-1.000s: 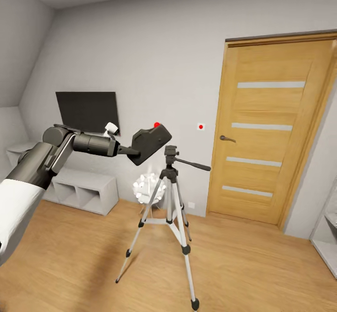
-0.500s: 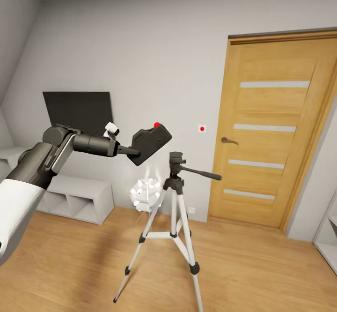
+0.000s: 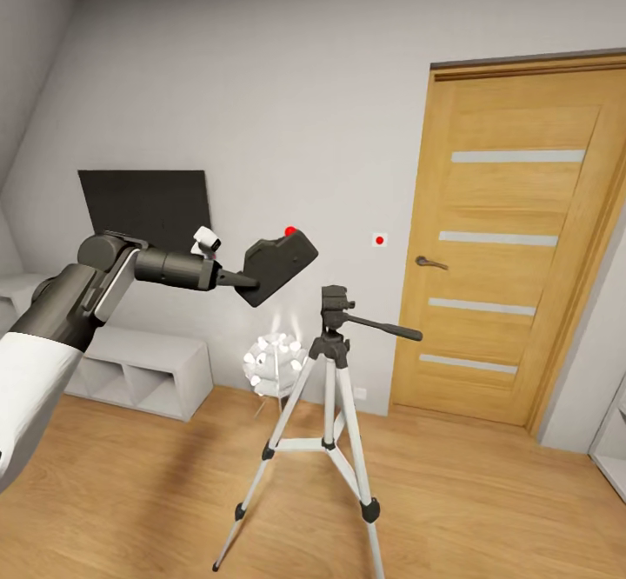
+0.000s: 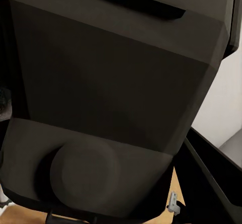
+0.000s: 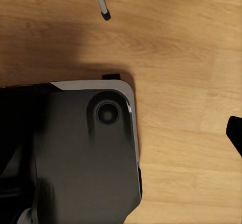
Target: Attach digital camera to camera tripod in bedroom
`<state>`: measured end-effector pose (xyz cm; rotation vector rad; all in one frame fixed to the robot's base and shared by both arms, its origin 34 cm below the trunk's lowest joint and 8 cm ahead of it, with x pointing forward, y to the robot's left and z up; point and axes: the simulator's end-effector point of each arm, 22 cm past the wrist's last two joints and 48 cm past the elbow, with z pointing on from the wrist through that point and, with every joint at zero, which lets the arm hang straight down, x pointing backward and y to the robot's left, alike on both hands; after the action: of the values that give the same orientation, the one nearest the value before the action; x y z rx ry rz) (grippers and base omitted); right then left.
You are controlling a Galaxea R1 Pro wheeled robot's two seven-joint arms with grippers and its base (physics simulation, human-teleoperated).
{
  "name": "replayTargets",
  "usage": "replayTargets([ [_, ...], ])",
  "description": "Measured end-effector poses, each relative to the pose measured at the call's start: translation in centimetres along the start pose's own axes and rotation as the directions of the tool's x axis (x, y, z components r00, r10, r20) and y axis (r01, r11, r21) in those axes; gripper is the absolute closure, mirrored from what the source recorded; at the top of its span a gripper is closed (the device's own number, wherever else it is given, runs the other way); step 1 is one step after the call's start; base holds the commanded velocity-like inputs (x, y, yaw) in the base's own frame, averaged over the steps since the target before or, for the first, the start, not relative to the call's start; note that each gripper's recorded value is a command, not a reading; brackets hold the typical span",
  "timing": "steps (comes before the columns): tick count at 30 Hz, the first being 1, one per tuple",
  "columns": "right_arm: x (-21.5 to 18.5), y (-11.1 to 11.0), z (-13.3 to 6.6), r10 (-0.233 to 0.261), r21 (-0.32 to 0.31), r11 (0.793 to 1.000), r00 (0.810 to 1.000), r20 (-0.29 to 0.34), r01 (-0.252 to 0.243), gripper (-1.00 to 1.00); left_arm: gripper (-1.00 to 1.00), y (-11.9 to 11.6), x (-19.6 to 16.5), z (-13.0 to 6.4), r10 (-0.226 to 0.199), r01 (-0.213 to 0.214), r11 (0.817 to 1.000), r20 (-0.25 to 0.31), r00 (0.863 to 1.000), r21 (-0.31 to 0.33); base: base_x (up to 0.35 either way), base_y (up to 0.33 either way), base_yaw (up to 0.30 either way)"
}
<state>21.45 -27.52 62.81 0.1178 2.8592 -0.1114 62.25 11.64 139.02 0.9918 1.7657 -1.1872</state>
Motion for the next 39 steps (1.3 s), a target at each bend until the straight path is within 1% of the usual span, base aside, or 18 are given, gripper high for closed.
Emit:
replayTargets([
  [8, 0.0, 0.0, 0.0, 0.000, 0.000, 1.000, 1.000, 0.001, 0.000, -1.00, 1.00, 0.2, -0.6, -0.2, 0.002, -0.002, 1.000, 0.010, 1.000, -0.011, 0.001, 0.001, 0.000],
  [12, 0.0, 0.0, 0.0, 0.000, 0.000, 1.000, 1.000, 0.001, 0.000, -1.00, 1.00, 0.6, -1.8, -0.7, 0.015, -0.014, 0.999, 0.020, 1.000, -0.042, 0.000, 0.000, 0.000],
  [13, 0.0, 0.0, 0.0, 0.000, 0.000, 1.000, 1.000, 0.000, 0.000, -1.00, 1.00, 1.0, -2.6, -1.0, 0.024, -0.022, 0.997, 0.025, 0.999, -0.068, 0.000, 0.000, 0.000],
  [17, 0.0, 0.0, 0.0, 0.000, 0.000, 1.000, 1.000, 0.000, 0.000, -1.00, 1.00, 2.0, -4.3, -1.6, 0.031, -0.026, 0.991, 0.039, 0.999, -0.128, 0.000, 0.000, 0.000],
  [18, 0.0, 0.0, 0.0, 0.000, 0.000, 1.000, 1.000, 0.000, 0.000, -1.00, 1.00, 2.8, -5.0, -1.9, 0.029, -0.021, 0.987, 0.045, 0.999, -0.160, 0.000, 0.000, 0.000],
  [23, 0.0, 0.0, 0.0, 0.000, 0.000, 1.000, 1.000, 0.000, 0.000, -1.00, 1.00, 4.9, -7.3, -2.6, 0.000, 0.017, 0.970, 0.071, 0.998, -0.242, 0.000, 0.000, 0.000],
  [24, 0.0, 0.0, 0.0, 0.000, 0.000, 1.000, 1.000, 0.000, 0.000, -1.00, 1.00, 5.7, -8.2, -2.8, -0.008, 0.030, 0.962, 0.079, 0.997, -0.272, 0.000, 0.000, 0.000],
  [27, 0.0, 0.0, 0.0, 0.000, 0.001, 1.000, 1.000, 0.000, 0.000, -1.00, 1.00, 6.0, -9.7, -2.6, -0.023, 0.049, 0.955, 0.092, 0.995, -0.291, 0.000, 0.000, 0.000],
  [29, 0.0, 0.0, 0.0, 0.001, 0.001, 1.000, 1.000, 0.000, -0.001, -1.00, 1.00, 6.0, -11.0, -2.1, -0.028, 0.057, 0.953, 0.099, 0.995, -0.298, 0.000, 0.000, 0.000],
  [32, 0.0, 0.0, 0.0, 0.001, 0.001, 1.000, 1.000, 0.000, -0.001, -1.00, 1.00, 5.6, -12.3, -1.7, -0.023, 0.053, 0.952, 0.102, 0.994, -0.302, 0.000, 0.000, 0.000],
  [33, 0.0, 0.0, 0.0, 0.001, 0.001, 1.000, 1.000, 0.000, -0.001, -1.00, 1.00, 5.1, -13.3, -1.4, -0.015, 0.047, 0.952, 0.106, 0.994, -0.303, 0.000, 0.000, 0.000],
  [37, 0.0, 0.0, 0.0, 0.001, 0.001, 1.000, 1.000, 0.000, -0.001, -1.00, 1.00, 3.9, -15.4, -0.7, 0.010, 0.024, 0.952, 0.108, 0.994, -0.306, 0.000, 0.000, 0.000],
  [38, 0.0, 0.0, 0.0, 0.001, 0.001, 1.000, 1.000, 0.000, -0.001, -1.00, 1.00, 3.5, -15.8, -0.3, 0.016, 0.017, 0.953, 0.106, 0.994, -0.303, 0.000, 0.000, 0.000],
  [39, 0.0, 0.0, 0.0, 0.001, 0.001, 1.000, 1.000, 0.000, -0.001, -1.00, 1.00, 2.6, -16.5, 0.7, 0.028, 0.002, 0.958, 0.102, 0.994, -0.288, 0.000, 0.000, 0.000],
])
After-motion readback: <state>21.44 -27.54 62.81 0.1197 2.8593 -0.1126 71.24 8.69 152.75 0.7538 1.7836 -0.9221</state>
